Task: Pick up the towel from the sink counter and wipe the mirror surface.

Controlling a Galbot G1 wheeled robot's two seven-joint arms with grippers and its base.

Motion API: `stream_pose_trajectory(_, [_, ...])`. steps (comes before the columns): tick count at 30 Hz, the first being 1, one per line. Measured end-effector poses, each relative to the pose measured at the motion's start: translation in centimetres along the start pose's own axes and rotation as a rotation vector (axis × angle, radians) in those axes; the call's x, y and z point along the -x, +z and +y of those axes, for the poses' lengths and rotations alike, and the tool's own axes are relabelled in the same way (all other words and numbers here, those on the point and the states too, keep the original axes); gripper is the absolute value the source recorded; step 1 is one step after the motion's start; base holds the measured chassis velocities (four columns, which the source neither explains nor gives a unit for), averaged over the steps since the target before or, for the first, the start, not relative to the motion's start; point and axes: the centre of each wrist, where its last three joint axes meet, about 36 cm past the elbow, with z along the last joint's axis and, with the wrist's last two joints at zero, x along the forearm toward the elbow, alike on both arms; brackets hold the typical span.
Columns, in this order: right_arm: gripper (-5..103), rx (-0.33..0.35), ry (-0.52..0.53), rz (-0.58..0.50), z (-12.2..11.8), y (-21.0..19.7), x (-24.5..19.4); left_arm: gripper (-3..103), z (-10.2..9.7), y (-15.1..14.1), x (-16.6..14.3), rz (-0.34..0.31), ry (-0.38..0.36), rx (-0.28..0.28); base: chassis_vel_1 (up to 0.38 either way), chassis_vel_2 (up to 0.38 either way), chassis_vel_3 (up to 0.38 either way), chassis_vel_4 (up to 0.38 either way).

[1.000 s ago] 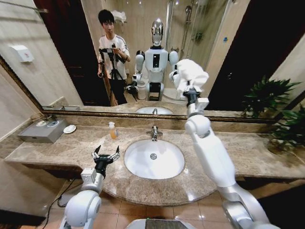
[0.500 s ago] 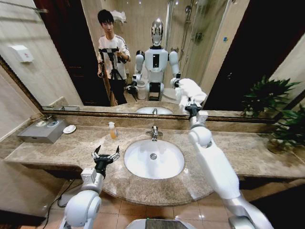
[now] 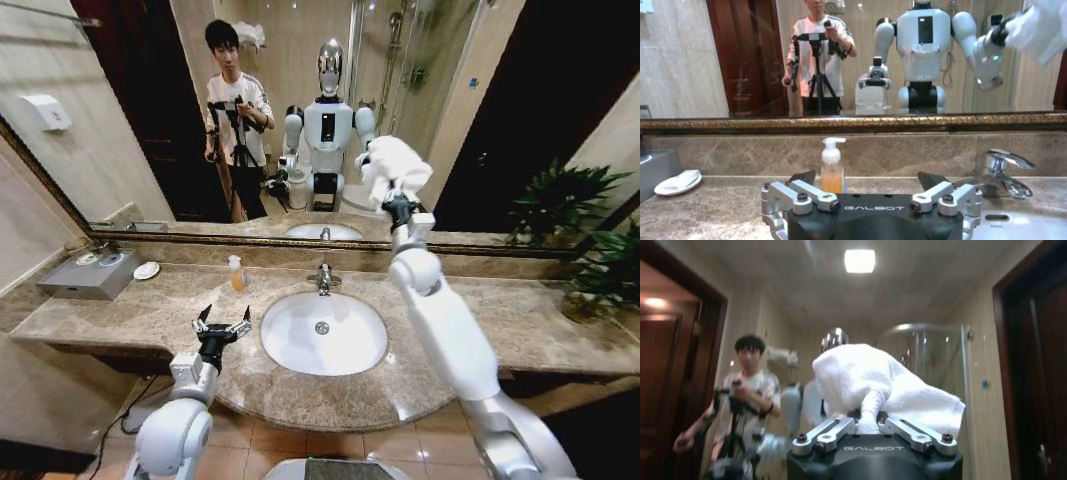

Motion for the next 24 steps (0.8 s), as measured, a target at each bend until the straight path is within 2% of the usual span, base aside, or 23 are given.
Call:
stream_pose_trajectory(5, [8, -0.018, -0.001, 0.036, -0.7, 1.9, -3.5, 100, 0.0, 0.0, 0.0, 0.000, 0.000, 0.000, 0.000, 0.000, 0.000, 0.000])
stream_pose_trajectory(10, [8, -0.052, -0.005, 0.029, -1.1, 1.8, -6.8, 100, 0.0, 0.0, 0.0, 0.000, 0.000, 0.000, 0.000, 0.000, 0.000, 0.000])
stream_pose_trajectory(18, [8, -0.057, -0.018, 0.033, 0.1, 2.1, -8.2, 100, 0.0, 0.0, 0.0, 0.000, 0.000, 0.000, 0.006, 0.006, -0.006, -0.010])
stream_pose_trajectory(24, [8, -0.049, -0.020, 0.033, 0.6, 2.1, -8.5, 100, 0.0, 0.0, 0.0, 0.000, 0.000, 0.000, 0.133, 0.097, -0.083, -0.118])
